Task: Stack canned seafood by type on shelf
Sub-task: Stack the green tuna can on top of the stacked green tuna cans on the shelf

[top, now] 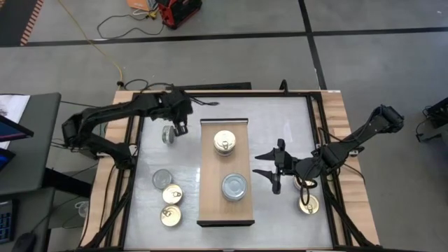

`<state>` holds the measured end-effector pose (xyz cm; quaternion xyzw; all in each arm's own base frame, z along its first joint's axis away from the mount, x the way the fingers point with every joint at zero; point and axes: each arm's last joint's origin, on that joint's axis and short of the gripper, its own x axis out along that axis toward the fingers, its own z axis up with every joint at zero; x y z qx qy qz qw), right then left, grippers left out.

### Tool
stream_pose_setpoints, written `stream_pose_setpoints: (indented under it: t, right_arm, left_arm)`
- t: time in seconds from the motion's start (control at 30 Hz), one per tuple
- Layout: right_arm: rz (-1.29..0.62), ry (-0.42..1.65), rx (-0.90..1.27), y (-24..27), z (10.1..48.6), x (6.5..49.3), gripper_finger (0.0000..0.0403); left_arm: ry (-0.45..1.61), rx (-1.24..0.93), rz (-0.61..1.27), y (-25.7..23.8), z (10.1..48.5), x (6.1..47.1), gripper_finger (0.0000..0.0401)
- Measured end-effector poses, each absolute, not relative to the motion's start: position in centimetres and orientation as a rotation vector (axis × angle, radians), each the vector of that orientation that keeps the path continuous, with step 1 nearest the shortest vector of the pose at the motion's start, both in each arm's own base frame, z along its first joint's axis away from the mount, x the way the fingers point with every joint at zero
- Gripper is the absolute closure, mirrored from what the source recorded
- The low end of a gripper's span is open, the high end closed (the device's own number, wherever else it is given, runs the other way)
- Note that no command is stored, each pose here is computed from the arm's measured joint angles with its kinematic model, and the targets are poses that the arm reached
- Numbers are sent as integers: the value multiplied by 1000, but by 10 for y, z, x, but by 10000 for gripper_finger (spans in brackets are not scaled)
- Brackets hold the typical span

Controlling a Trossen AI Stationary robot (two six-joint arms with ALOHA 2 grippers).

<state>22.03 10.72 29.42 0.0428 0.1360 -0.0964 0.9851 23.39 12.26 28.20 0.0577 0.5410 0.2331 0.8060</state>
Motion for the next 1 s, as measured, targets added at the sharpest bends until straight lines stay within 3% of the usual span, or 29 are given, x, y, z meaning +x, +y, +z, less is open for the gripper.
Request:
stream_pose_setpoints:
  t: [0.13, 0.33, 0.47, 0.6, 0.8, 1.0]
  right_arm:
    - [-192, 264, 95, 107, 295, 221, 159]
    - [-177, 260, 96, 111, 296, 219, 159]
    - [-157, 259, 88, 115, 296, 217, 159]
    - [-139, 239, 94, 118, 298, 216, 159]
    - [-117, 213, 84, 122, 301, 215, 159]
    - [-118, 213, 85, 122, 301, 215, 159]
  left_arm:
    - [1184, -174, 617, 123, 284, 215, 356]
    - [1262, -443, 806, 111, 266, 197, 224]
    - [1275, -587, 750, 102, 253, 198, 143]
    - [1326, -647, 755, 90, 240, 196, 87]
    - [1411, -698, 785, 76, 223, 190, 59]
    - [1433, -679, 768, 67, 216, 190, 99]
